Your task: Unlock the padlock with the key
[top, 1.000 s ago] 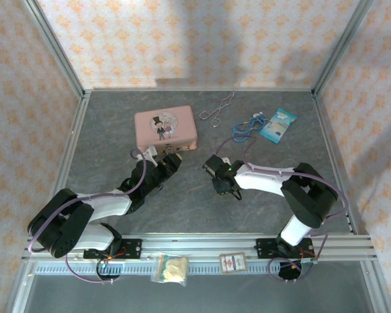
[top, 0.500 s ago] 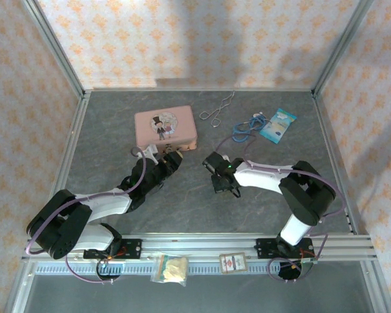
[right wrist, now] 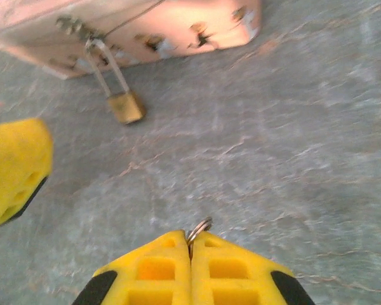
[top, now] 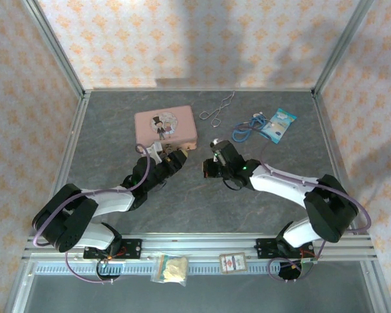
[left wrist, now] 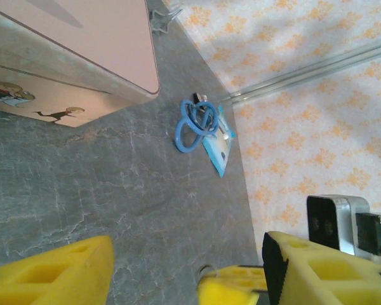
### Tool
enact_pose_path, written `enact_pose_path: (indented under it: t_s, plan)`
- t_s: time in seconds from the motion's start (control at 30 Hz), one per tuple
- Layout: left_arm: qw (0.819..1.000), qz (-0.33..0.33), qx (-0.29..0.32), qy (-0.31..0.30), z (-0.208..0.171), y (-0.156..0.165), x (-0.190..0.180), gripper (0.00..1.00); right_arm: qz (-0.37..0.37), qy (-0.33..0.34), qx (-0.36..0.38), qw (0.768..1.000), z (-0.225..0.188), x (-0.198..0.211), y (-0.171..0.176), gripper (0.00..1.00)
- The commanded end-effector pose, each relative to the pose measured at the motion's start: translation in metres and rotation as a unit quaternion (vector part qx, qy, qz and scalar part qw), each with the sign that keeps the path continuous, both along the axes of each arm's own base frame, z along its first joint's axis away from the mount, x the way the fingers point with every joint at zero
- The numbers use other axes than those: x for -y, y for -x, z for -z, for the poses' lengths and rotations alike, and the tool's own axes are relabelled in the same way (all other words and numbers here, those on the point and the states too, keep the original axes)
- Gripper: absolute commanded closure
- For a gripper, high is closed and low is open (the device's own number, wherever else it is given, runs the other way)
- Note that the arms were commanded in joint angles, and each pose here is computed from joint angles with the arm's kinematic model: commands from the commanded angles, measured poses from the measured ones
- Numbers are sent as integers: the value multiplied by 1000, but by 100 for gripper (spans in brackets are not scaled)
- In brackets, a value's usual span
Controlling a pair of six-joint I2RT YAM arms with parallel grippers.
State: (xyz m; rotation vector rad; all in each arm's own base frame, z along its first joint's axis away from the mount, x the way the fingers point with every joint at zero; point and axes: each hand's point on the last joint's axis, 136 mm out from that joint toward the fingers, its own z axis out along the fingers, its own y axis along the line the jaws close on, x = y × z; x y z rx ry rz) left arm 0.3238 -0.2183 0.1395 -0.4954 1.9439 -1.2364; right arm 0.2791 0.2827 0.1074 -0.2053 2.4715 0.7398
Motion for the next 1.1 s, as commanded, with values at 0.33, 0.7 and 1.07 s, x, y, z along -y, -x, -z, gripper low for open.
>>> enact_pose_path:
  t_s: [0.33, 0.7, 1.07]
  plan:
    - [1000, 3, 6, -3, -2, 1, 1, 38, -24, 56, -81, 995, 69, 8, 34, 90]
    - [1000, 3, 7, -14, -1, -1, 2, 38, -51, 118, -106, 986, 87, 14, 74, 61]
    - [1000, 0, 5, -12, -2, -2, 1, 38, -29, 161, -84, 983, 72, 20, 59, 49]
